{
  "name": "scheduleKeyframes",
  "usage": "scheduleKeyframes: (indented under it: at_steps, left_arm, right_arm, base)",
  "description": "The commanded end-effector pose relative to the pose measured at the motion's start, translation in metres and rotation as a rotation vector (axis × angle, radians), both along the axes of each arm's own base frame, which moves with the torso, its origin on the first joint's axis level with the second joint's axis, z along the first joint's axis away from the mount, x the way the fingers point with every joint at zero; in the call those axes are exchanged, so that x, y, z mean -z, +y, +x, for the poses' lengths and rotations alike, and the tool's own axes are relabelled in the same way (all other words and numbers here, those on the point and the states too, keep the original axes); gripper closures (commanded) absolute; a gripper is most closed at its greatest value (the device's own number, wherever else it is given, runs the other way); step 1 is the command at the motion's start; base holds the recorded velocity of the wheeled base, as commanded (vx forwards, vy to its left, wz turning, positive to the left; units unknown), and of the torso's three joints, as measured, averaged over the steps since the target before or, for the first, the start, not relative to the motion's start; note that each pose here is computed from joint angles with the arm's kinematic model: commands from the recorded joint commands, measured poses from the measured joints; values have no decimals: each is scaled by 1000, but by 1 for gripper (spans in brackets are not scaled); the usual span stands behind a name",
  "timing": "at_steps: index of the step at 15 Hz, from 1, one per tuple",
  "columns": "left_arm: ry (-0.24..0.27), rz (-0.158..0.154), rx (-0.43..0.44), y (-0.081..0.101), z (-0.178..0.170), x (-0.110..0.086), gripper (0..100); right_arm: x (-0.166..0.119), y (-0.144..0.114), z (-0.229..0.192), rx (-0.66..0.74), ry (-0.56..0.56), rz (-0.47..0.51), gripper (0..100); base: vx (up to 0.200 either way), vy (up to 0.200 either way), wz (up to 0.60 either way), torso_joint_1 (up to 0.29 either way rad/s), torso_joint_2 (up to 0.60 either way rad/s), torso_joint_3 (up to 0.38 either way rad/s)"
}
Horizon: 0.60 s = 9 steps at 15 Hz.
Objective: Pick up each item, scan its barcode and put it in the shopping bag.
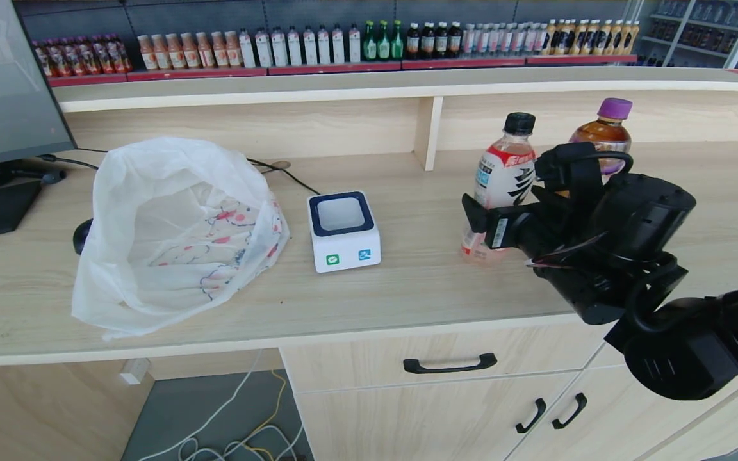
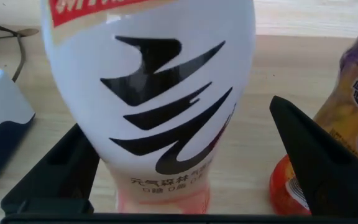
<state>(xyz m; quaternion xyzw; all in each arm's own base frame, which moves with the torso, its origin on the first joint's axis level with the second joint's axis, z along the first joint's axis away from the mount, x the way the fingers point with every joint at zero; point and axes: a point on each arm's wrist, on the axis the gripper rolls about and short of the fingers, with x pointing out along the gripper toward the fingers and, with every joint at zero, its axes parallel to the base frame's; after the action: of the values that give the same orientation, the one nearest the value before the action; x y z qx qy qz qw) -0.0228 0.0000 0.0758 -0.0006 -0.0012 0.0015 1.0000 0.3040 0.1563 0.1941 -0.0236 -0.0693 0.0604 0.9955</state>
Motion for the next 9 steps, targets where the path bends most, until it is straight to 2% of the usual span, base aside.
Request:
scheduleKeyframes:
  at_steps: [1,9]
  left_arm:
    - [-1,0,0,0,0,0,0]
    - [-1,0,0,0,0,0,0]
  right_arm:
    - [5,-5,8,23,12,-8,0]
    - [7,10,7,-19,9,-7,0]
  base:
    - [0,0,0,0,0,0]
    - [0,0,0,0,0,0]
